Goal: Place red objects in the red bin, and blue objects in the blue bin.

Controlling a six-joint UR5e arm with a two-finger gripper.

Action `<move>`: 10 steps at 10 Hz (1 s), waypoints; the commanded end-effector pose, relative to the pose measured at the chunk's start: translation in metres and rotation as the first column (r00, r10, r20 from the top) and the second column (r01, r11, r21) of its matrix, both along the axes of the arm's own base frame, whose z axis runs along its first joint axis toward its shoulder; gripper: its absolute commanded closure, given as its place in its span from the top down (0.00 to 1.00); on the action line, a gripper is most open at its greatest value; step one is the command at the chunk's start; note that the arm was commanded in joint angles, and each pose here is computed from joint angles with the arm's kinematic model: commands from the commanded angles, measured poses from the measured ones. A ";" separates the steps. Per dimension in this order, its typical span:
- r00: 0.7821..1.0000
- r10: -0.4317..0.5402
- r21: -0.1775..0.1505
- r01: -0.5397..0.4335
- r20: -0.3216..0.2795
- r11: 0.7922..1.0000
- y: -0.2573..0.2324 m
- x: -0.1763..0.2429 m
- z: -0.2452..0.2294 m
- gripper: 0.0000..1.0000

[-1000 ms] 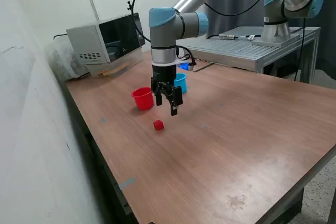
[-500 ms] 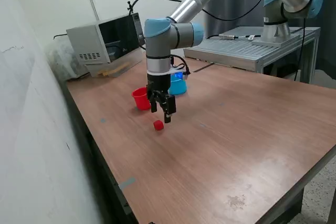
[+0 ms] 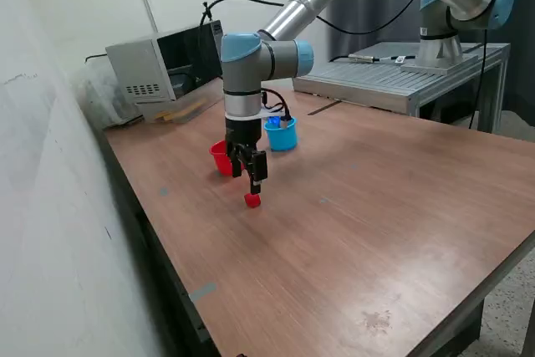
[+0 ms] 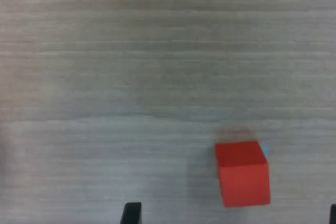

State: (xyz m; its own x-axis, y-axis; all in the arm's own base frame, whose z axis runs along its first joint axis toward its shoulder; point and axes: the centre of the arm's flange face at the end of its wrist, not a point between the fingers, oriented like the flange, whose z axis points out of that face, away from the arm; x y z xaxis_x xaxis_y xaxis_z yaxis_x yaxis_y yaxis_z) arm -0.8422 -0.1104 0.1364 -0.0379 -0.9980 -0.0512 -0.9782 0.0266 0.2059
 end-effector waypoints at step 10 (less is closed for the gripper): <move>1.000 0.000 -0.003 0.000 0.003 1.000 0.001 0.000 -0.018 0.00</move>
